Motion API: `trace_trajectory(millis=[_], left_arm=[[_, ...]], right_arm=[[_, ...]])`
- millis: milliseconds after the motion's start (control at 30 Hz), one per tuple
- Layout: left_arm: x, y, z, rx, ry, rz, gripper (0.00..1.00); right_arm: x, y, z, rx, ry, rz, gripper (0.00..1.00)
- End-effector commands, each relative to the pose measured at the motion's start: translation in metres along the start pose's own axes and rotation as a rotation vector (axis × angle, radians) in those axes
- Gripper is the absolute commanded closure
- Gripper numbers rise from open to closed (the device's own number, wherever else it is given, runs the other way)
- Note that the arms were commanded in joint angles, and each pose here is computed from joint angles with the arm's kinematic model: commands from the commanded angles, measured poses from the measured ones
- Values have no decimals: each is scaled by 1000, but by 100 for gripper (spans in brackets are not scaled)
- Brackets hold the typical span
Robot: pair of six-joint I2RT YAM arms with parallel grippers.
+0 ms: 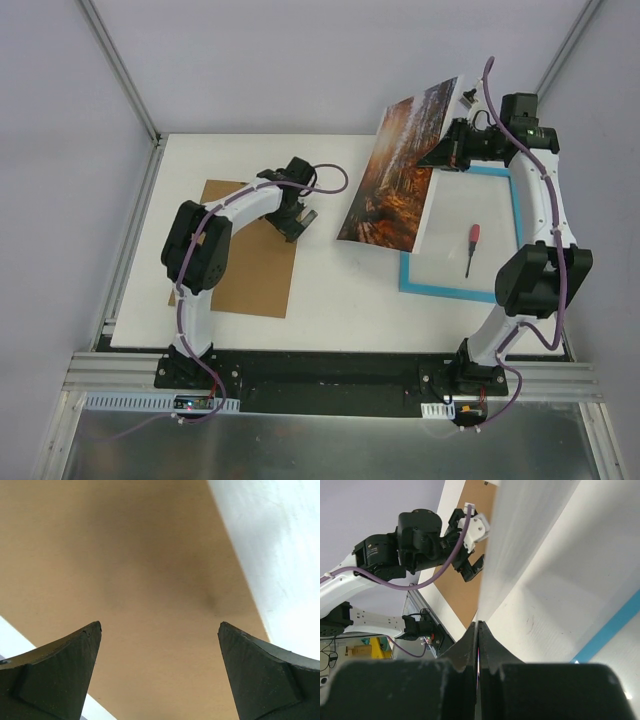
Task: Take the photo out of the frame
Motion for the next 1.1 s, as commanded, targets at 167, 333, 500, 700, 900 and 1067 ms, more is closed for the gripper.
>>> trace_trajectory(millis=[167,333,500,700,900,1067], left_arm=[[-30,6,27,-68,89,-154,1],[-38,-7,24,-25,86,-162,1],[-37,-23,12,54,55,-89,1],[-25,-23,-2,96,38,-11,1],[4,-16,-17,108,75,36,3],[26,-15,-34,116,132,31,5]], right_arm=[[12,15,-10,-29,47,10,100],[9,14,-12,-25,44,7,100],[14,16,-12,-19,39,14,100],[9,15,-17,1,18,-19,100],[8,4,-31,57,8,-20,99],[24,-16,-47,133,40,47,100]])
Point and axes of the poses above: each gripper's point midway between its finger pads, its own y axis back along the fingers, its own x axis along the line the jaws close on, z = x × y, the point moved 5 cm from there along y, back along the fingers, and after that the axes turned 13 degrees about -y, right-handed, at the moved point
